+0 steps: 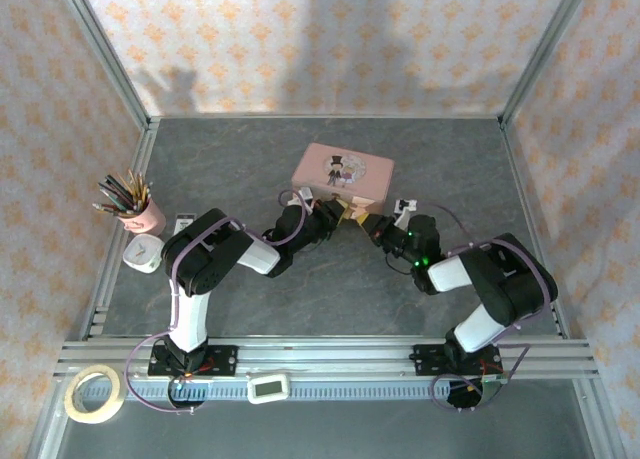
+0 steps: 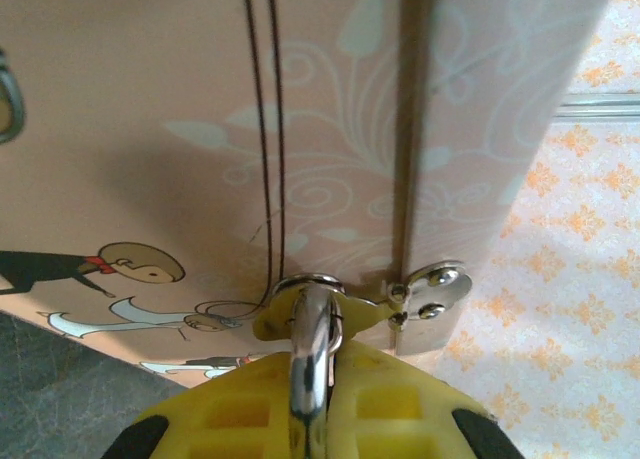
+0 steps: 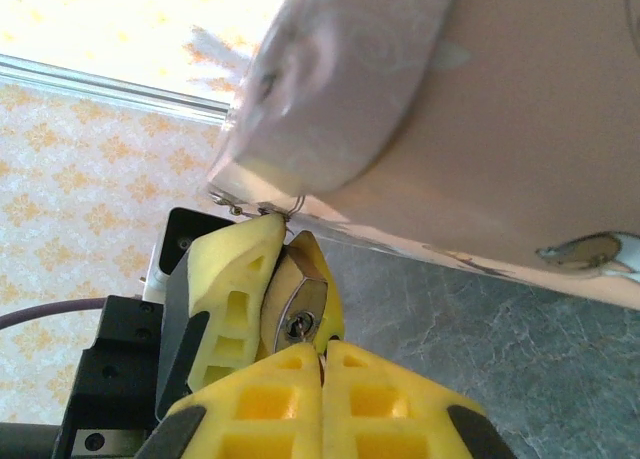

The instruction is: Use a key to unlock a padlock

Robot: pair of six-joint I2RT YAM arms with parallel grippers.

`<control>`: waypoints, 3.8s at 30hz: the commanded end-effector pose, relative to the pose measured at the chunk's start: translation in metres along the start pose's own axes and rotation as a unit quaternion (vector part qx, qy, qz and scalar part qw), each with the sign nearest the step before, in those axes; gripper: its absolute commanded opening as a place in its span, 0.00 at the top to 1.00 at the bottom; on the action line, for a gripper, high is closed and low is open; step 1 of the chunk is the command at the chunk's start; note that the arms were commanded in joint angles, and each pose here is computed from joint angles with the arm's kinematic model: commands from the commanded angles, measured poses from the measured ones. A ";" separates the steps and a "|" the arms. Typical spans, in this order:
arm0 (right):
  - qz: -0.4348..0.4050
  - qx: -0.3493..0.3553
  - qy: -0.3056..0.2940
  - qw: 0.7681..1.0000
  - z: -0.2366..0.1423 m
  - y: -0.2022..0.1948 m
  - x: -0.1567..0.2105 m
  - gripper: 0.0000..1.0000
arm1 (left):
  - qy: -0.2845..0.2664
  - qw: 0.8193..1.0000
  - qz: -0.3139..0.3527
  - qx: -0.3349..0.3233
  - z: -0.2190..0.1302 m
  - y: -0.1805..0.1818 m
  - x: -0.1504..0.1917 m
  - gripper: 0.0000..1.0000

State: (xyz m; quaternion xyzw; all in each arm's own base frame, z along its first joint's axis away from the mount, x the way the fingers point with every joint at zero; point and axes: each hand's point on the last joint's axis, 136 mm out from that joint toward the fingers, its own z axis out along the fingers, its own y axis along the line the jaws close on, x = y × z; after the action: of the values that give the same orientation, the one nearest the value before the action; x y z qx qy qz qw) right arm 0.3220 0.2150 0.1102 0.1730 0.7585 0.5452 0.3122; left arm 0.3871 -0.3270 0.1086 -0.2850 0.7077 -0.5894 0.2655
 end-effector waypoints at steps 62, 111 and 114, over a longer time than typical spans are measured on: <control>-0.044 0.005 -0.017 0.999 0.009 0.026 -0.013 1.00 | 0.033 0.998 0.036 0.047 -0.010 -0.026 0.022 1.00; -0.084 -0.018 -0.028 0.996 0.007 0.059 -0.009 1.00 | -0.050 0.997 0.034 0.047 -0.061 -0.035 0.011 0.49; -0.084 -0.032 -0.030 0.996 0.009 0.068 -0.008 1.00 | -0.059 0.997 0.036 0.042 -0.066 -0.038 0.008 0.49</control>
State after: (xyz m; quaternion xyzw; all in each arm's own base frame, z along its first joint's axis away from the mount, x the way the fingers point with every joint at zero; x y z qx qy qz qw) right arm 0.3207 0.2324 0.1444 0.1240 0.7738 0.5077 0.3580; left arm 0.3403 -0.2907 0.1439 -0.2931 0.6796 -0.5832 0.3348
